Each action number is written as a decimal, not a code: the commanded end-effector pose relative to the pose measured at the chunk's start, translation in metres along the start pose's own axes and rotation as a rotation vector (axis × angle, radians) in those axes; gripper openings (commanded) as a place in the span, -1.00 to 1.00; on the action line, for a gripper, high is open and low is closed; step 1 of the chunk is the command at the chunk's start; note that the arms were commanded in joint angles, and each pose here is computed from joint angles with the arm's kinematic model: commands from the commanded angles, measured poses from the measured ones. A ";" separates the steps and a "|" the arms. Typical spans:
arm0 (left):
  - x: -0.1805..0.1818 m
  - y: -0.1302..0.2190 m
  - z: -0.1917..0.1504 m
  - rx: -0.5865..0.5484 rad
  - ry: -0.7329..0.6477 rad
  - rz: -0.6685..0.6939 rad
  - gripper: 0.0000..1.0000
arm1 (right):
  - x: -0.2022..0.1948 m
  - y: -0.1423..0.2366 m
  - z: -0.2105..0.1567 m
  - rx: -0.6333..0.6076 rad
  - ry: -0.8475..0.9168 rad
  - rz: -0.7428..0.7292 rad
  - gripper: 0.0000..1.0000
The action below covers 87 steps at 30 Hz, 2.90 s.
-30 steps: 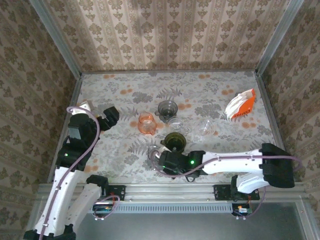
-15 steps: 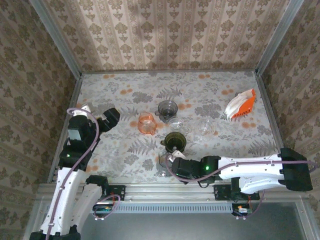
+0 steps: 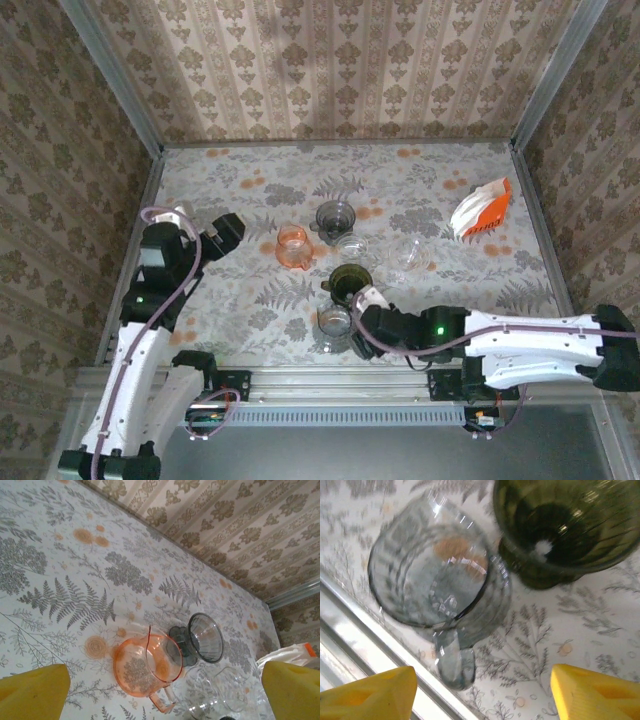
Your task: Place the coffee filter in the dripper
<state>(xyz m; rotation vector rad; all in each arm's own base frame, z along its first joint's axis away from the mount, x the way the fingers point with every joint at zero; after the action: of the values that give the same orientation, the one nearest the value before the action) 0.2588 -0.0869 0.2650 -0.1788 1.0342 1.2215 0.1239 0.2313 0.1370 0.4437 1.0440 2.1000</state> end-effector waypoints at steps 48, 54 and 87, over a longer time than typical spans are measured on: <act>-0.009 -0.029 -0.093 0.278 -0.195 -0.040 0.99 | -0.177 -0.062 -0.016 0.107 -0.489 -0.557 -0.53; -0.011 -0.028 -0.094 0.281 -0.198 -0.045 1.00 | -0.180 -0.052 -0.013 0.091 -0.476 -0.568 -0.72; -0.015 -0.007 -0.074 0.250 -0.238 -0.042 1.00 | 0.026 0.029 0.044 0.004 0.063 0.165 -0.94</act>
<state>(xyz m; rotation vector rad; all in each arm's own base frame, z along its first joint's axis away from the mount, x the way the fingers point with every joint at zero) 0.2259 -0.1456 0.2192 0.1447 0.9847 1.0529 0.1213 0.2552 0.1781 0.4899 1.1010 2.2283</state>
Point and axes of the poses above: each hand's point on the last joint's axis, 136 mm out from that joint toward the fingers, its own y axis back along the fingers, its own x axis along the line the jaws close on, z = x × y, the point moved 1 cm from there along y, back along the fingers, and after that the axes turned 9 degrees about y, right-handed, at the moved point
